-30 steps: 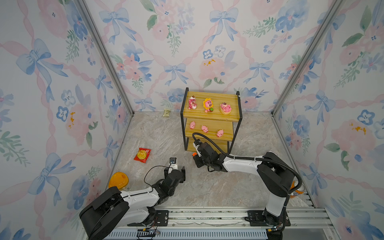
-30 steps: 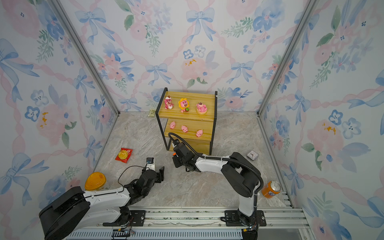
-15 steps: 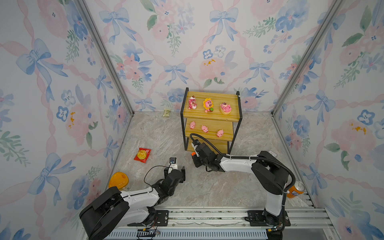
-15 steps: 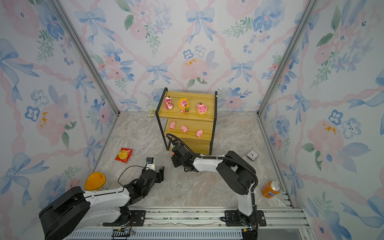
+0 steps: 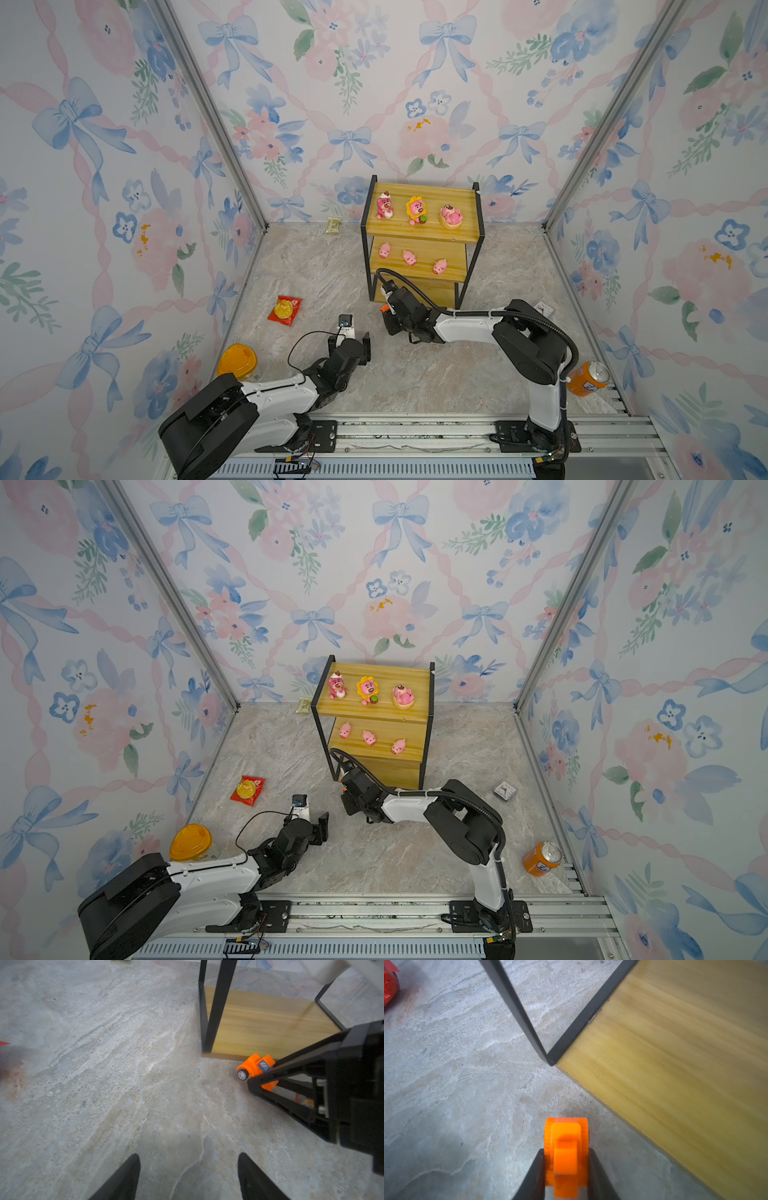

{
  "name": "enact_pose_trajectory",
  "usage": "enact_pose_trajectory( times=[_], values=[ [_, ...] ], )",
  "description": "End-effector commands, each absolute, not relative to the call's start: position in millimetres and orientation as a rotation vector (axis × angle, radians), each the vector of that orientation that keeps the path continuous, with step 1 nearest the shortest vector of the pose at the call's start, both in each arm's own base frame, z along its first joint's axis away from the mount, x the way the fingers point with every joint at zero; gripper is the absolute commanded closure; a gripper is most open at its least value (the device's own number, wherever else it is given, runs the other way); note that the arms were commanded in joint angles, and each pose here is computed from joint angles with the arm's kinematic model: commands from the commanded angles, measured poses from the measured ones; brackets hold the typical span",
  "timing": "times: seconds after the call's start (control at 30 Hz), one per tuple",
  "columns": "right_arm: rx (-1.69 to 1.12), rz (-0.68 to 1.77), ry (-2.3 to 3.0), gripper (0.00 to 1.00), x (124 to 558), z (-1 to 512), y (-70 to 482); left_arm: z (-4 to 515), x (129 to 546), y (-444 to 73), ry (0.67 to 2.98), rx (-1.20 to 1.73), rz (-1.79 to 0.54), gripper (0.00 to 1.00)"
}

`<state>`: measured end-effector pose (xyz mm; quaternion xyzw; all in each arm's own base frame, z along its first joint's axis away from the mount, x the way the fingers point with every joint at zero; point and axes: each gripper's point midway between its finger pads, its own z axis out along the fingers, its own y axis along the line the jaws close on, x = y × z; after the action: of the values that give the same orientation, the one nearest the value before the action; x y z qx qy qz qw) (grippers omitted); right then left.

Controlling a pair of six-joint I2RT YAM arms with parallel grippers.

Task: Place and organize the plastic toys onto the shelf
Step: 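Carry the held orange car over the bottom shelf board with the right gripper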

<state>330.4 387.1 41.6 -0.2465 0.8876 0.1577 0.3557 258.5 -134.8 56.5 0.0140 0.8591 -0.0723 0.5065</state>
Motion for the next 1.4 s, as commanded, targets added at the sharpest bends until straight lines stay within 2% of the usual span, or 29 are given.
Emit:
enact_pose_trajectory(
  times=[0.0, 1.37],
  values=[
    [-0.619, 0.406, 2.266, 0.76, 339.6, 47.2, 394.8, 50.9, 256.7, -130.8, 2.081, 0.054, -0.158, 0.25],
    [-0.51, 0.402, 2.207, 0.76, 374.2, 53.5, 388.9, 46.1, 255.7, -129.0, 2.092, 0.046, -0.163, 0.25]
  ],
)
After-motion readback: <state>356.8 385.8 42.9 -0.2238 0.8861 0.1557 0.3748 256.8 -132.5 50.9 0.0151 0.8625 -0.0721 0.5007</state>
